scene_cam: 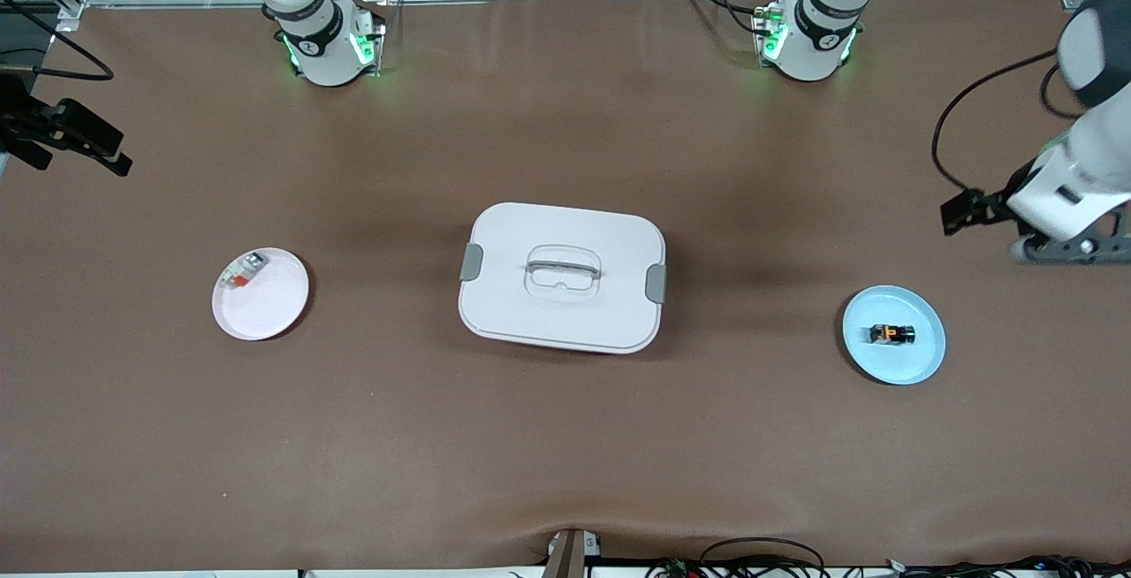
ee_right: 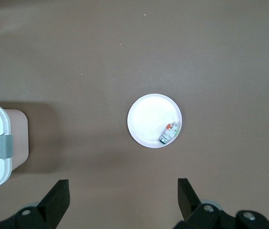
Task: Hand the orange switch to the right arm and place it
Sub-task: 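Lower the left gripper onto the orange switch on the blue plate and grasp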
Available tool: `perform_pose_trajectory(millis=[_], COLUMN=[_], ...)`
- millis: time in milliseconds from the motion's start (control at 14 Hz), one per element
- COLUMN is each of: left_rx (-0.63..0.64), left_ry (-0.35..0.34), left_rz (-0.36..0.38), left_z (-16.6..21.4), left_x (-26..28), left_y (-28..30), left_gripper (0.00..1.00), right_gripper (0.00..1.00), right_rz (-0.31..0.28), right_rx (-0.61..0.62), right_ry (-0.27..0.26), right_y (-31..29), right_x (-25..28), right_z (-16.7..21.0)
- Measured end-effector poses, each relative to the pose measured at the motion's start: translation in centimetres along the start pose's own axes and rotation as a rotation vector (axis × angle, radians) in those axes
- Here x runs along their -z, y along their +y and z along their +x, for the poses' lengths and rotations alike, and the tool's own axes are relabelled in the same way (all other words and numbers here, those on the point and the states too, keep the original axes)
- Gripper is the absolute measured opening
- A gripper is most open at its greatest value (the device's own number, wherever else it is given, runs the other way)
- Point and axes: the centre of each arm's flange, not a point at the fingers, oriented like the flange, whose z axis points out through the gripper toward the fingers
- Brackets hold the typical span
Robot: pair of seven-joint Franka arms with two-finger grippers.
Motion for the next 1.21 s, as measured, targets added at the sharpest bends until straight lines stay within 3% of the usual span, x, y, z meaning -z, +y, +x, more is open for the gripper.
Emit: perform_pose_trajectory(millis=[643, 1214], left_rx=[-0.049, -0.082], left_ry=[0.041, 0.056], left_rz=[0.034, 0.025], left_z=[4.9, 5.7], left_x=[-17.3, -25.3], left_y=[-1.0, -0.4], left_gripper=[1.00, 1.00], right_gripper=[1.00, 1.00], right_rz=[0.000, -0.001], right_rx=[0.002, 0.000], right_ry=[0.000, -0.005], right_y=[-0.1, 0.0], right_x=[0.0, 0.0], right_z=[0.0, 0.0])
